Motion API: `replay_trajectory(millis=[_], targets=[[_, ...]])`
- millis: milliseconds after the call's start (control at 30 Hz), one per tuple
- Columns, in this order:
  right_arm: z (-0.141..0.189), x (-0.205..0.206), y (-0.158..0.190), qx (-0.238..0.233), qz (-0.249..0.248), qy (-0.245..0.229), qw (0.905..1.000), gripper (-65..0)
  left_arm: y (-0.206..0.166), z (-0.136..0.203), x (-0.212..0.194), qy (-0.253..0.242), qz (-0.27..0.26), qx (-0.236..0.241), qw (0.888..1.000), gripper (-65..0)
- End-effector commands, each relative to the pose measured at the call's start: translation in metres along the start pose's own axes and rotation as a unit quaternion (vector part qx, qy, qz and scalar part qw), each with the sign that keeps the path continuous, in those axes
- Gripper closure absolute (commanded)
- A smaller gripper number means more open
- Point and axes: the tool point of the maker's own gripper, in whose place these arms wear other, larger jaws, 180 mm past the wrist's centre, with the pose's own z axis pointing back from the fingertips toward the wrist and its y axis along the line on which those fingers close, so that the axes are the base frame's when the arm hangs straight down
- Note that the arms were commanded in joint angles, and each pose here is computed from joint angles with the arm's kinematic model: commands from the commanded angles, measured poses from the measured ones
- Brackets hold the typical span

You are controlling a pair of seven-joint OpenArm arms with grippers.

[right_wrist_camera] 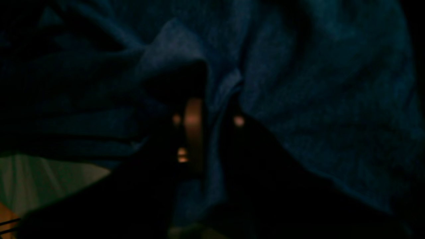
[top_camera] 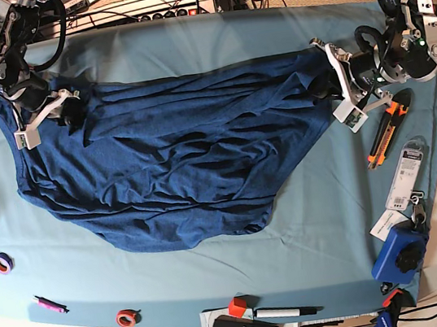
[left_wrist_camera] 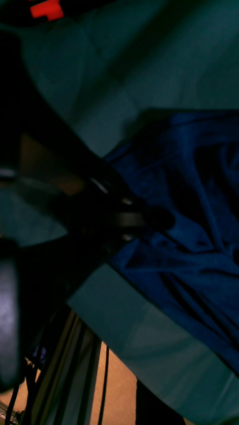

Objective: Layout the t-shirt on the table in an organized manner, then fold the t-shirt properly
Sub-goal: 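Drag the held edge with the right gripper to stretch the shirt taut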

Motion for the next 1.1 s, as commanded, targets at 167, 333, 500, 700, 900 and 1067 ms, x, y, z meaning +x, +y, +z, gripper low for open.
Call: replay_trajectory(millis=[167,333,500,700,900,1067], targets=[[-0.002,0.004,0.001,-0.002,0.013,0.020,0.9997,-4.4,0.002,0.005,0.011,-0.018,-0.010,0.004,1.000,0.0],[-0.002,0.018,-0.001,-0.004,0.021,0.008,0.9997,-4.4,0.002,0.005,0.011,-0.019,-0.010,0.004,1.000,0.0],[0.002,0.037,-0.008,-0.013,0.038,-0.003,0.9992,-4.4,0.002,0.005,0.011,-0.018,-0.010,0.004,1.000,0.0],[0.008,0.047,-0.017,-0.025,0.053,-0.005,0.9983,-4.4,0.002,0.005,0.011,-0.019,-0.010,0.004,1.000,0.0],[0.012,0.051,-0.023,-0.034,0.062,-0.004,0.9975,-4.4,0.002,0.005,0.011,-0.019,-0.011,0.004,1.000,0.0],[0.012,0.049,-0.024,-0.035,0.062,0.004,0.9974,-4.5,0.002,0.005,0.011,-0.019,-0.011,0.004,1.000,0.0]])
